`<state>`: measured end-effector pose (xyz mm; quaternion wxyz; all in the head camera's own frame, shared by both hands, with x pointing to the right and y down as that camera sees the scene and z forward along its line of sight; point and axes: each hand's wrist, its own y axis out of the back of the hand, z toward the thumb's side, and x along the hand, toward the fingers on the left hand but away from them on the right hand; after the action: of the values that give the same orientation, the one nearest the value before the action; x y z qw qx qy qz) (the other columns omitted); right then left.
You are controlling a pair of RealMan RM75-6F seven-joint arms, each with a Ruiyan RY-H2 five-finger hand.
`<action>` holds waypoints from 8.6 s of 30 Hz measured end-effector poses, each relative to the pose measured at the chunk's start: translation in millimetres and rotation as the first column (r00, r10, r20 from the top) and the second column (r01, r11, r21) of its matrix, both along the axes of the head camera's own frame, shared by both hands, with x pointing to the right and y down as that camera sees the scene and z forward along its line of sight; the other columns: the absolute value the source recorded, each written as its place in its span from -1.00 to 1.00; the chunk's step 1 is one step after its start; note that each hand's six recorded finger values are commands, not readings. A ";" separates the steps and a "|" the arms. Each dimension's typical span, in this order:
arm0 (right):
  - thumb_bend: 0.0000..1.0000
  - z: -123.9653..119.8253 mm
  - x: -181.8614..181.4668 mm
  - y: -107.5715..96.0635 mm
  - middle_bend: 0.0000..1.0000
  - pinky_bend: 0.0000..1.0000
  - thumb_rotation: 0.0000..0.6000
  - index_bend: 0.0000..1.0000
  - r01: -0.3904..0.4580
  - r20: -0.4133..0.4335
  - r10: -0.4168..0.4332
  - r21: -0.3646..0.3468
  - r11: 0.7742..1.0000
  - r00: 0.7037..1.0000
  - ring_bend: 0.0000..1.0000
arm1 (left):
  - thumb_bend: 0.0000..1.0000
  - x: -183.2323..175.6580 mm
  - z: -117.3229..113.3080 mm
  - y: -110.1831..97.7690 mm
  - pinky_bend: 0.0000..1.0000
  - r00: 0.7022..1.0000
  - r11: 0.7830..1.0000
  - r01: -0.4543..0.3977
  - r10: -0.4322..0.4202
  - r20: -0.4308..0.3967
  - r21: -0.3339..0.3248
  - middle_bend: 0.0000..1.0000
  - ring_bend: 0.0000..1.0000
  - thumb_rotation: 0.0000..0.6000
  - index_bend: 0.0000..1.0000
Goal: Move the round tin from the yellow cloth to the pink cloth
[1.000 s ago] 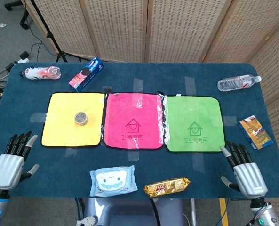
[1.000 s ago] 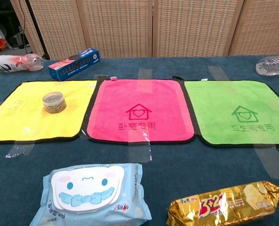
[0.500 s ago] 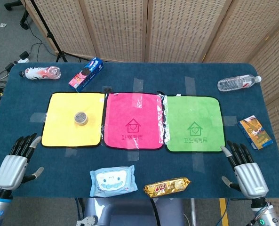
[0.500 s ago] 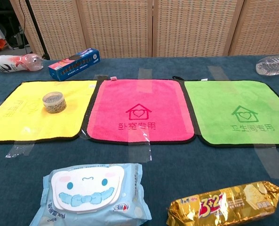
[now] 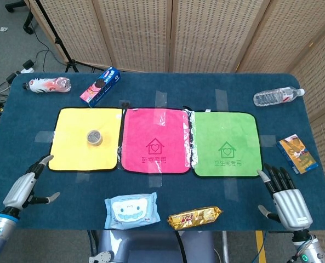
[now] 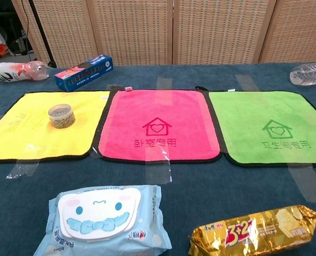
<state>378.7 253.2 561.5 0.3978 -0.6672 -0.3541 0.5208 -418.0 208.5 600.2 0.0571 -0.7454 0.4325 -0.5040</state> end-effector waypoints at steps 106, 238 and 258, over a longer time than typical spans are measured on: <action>-0.57 56.3 18.5 -6.7 -1.00 -0.95 1.00 -0.88 -0.060 -0.120 0.045 -0.119 0.991 0.992 -1.00 | -0.56 108.2 119.6 -125.4 -0.99 0.843 0.846 0.278 -0.442 -0.307 -0.455 -1.00 -1.00 1.00 -1.00; -0.57 68.2 16.9 -1.7 -1.00 -0.95 1.00 -0.88 -0.042 -0.105 0.025 -0.168 0.985 0.994 -1.00 | -0.56 257.9 118.3 -131.0 -0.99 0.767 0.824 0.190 -0.464 -0.443 -0.534 -1.00 -1.00 1.00 -1.00; -0.57 61.7 10.3 -1.8 -1.00 -0.95 1.00 -0.88 -0.026 -0.098 0.012 -0.138 0.990 0.995 -1.00 | -0.56 151.1 53.2 -157.1 -0.99 0.984 0.958 -0.174 0.177 0.006 0.230 -1.00 -1.00 1.00 -1.00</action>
<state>389.0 251.4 623.2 0.3618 -0.6640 -0.3036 0.5797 -267.0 51.4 653.4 0.1839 -0.7730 0.4204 -0.4380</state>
